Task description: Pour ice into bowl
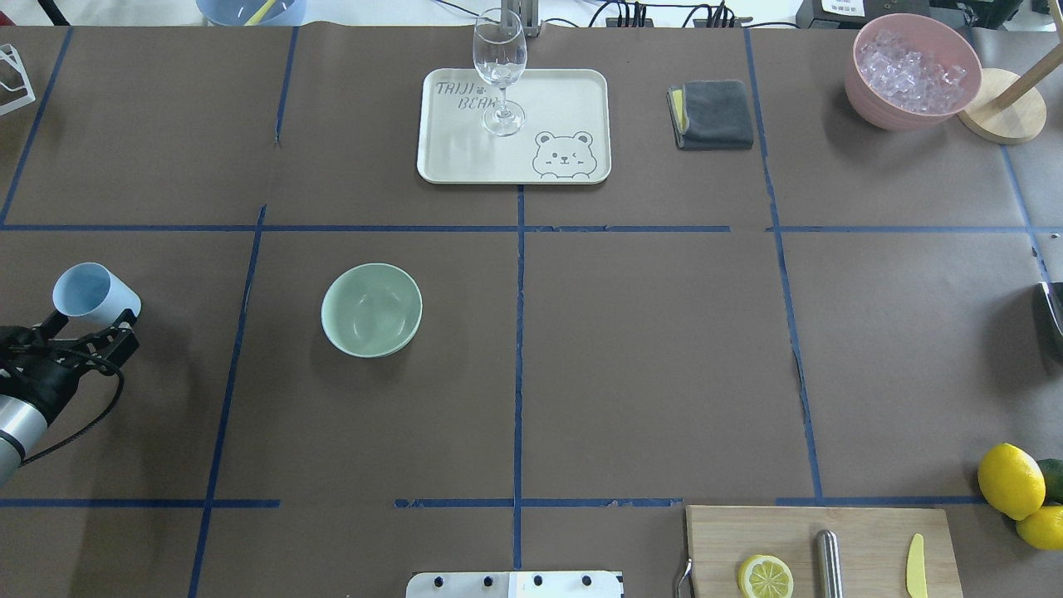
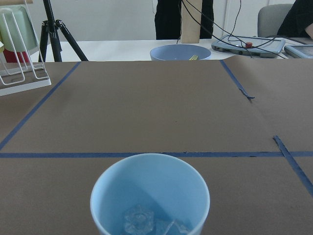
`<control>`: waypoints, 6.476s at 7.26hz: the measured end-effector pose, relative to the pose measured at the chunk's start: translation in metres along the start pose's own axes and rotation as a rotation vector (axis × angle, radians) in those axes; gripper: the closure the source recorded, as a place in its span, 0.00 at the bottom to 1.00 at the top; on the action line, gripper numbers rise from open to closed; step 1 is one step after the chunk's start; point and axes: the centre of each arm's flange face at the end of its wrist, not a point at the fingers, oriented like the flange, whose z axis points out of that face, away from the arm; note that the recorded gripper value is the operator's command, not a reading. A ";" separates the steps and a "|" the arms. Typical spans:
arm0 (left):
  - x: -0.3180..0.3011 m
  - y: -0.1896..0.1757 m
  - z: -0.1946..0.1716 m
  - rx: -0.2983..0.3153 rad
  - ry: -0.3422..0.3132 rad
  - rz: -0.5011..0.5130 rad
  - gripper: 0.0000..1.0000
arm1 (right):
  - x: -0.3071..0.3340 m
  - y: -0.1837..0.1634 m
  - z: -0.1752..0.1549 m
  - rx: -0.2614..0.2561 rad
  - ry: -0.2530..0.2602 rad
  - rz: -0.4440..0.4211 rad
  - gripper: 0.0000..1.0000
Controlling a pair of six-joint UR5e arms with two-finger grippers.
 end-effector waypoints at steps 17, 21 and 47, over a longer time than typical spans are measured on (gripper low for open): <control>0.028 -0.038 0.043 0.034 0.030 -0.070 1.00 | 0.001 -0.006 -0.004 0.008 0.009 -0.001 0.00; 0.101 -0.115 0.011 0.145 0.156 0.273 1.00 | 0.007 0.002 -0.003 0.006 0.010 0.022 0.00; 0.266 -0.066 -0.007 0.332 -0.181 2.008 1.00 | 0.035 0.033 0.010 -0.023 0.005 0.123 0.00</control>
